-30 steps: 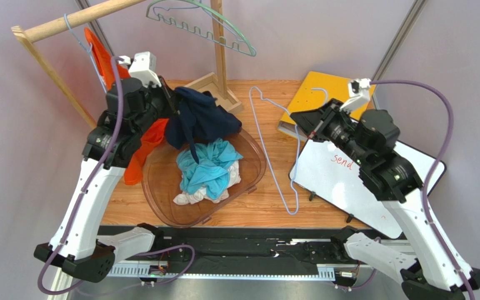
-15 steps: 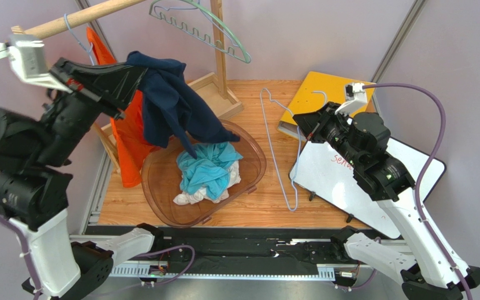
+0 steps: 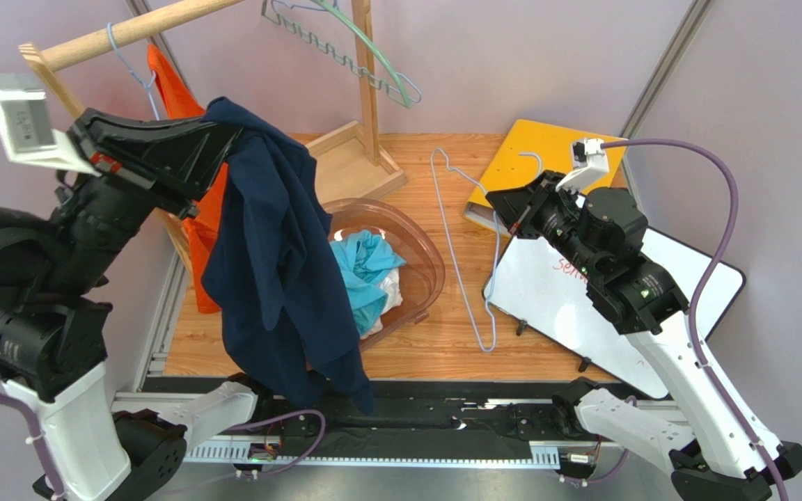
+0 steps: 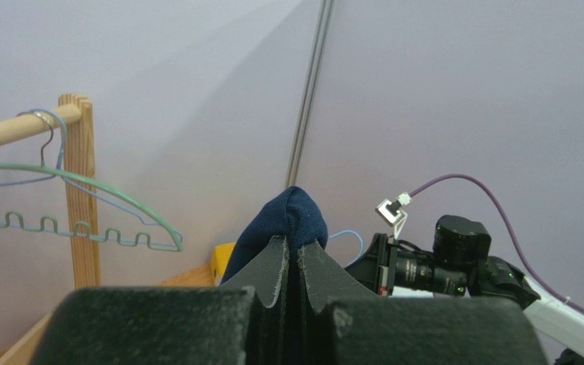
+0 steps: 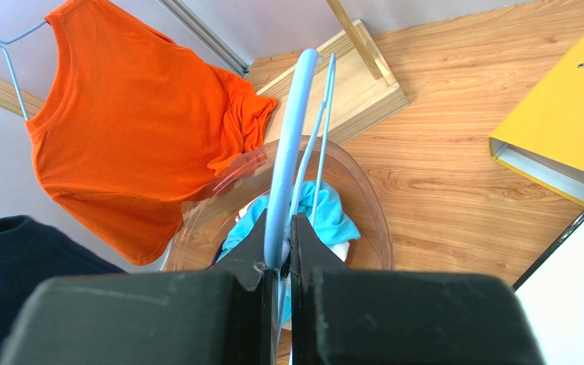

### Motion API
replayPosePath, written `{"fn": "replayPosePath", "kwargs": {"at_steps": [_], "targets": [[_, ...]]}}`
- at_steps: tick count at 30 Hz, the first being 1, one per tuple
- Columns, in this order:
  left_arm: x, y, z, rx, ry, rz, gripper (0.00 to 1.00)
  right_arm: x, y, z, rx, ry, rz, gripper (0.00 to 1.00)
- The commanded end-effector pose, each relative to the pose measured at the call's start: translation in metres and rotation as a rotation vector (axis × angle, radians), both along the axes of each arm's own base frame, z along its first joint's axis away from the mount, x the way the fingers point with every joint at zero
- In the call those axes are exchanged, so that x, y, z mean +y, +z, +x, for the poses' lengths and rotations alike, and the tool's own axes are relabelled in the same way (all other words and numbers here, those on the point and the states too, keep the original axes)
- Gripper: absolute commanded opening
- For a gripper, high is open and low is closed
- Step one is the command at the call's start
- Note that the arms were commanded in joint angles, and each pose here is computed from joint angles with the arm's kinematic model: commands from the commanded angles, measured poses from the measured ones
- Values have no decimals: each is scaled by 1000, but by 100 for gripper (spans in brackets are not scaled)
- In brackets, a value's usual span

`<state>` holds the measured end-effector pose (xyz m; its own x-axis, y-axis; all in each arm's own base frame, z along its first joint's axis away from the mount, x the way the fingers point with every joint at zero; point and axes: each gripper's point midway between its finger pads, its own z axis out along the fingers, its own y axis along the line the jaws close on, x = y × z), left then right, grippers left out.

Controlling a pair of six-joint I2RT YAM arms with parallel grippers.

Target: Remove the t-shirt from the hanger

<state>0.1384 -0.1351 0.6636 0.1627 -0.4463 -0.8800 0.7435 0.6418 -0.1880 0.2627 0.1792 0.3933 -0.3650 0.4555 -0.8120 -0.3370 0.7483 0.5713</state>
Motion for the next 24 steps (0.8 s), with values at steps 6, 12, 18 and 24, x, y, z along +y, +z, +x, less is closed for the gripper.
{"fn": "replayPosePath", "kwargs": {"at_steps": [6,12,18,24], "targets": [[3,-25,83,87,204,77,0,4,10,2,-47,13,25,0],[6,-22,117,93,294,127,0,0,11,1,-55,-2,19,0],[-3,-36,131,126,278,150,0,1,8,4,-50,-6,16,0],[1,-80,141,205,315,193,0,6,0,7,-30,6,8,0]]}}
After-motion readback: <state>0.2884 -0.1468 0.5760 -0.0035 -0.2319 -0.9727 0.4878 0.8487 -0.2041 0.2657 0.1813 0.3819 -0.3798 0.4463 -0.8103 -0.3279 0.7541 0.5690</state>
